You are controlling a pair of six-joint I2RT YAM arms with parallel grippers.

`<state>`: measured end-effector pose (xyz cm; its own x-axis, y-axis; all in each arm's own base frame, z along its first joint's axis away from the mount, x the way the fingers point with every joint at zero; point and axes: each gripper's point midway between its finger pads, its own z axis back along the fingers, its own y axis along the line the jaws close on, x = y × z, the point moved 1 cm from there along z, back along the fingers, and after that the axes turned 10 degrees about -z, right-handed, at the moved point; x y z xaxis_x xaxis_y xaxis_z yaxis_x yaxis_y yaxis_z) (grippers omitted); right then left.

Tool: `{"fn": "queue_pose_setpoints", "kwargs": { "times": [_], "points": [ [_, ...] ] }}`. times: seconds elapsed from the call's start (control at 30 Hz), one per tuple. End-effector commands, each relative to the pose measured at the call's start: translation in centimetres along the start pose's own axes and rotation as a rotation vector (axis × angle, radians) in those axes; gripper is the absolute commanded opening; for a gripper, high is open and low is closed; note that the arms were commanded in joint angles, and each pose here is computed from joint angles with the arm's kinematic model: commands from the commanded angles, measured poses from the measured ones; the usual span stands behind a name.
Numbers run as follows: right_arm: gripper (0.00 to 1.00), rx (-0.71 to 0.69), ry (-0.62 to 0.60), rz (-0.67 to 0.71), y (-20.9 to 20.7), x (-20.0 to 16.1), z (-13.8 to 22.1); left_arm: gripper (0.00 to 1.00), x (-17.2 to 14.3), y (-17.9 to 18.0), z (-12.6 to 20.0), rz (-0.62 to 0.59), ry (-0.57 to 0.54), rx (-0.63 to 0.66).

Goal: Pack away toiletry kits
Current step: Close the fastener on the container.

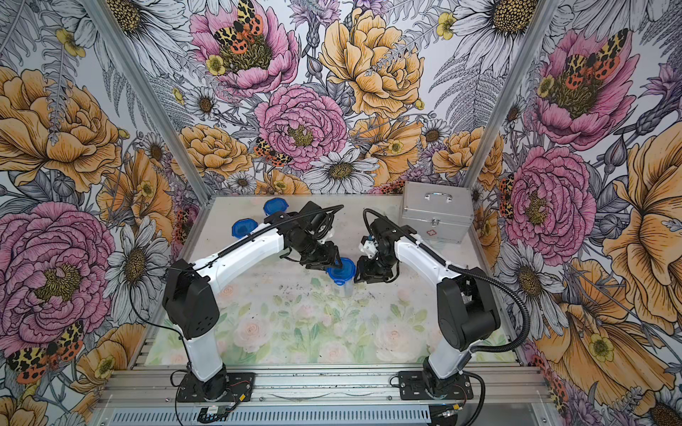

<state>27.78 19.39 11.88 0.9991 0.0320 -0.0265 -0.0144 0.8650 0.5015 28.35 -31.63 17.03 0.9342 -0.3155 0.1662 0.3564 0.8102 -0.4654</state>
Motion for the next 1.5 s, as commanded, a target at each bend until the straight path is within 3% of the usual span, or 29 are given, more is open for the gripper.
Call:
{"fn": "queue_pose_setpoints", "kwargs": {
  "times": [0.0,0.67,1.47],
  "points": [
    [0.49,0.092,-0.062,0.069,2.6,2.1,0.1,0.58,-0.5,-2.4,-2.0,-0.023,0.028,-0.103],
    [0.49,0.098,-0.049,0.069,2.5,1.6,-0.1,0.48,-0.4,-1.6,-1.5,0.024,-0.057,0.032],
    [0.49,0.106,-0.046,0.068,2.6,1.2,-0.6,0.53,0.1,-2.2,-2.6,0.103,-0.058,-0.097]
  ]
}}
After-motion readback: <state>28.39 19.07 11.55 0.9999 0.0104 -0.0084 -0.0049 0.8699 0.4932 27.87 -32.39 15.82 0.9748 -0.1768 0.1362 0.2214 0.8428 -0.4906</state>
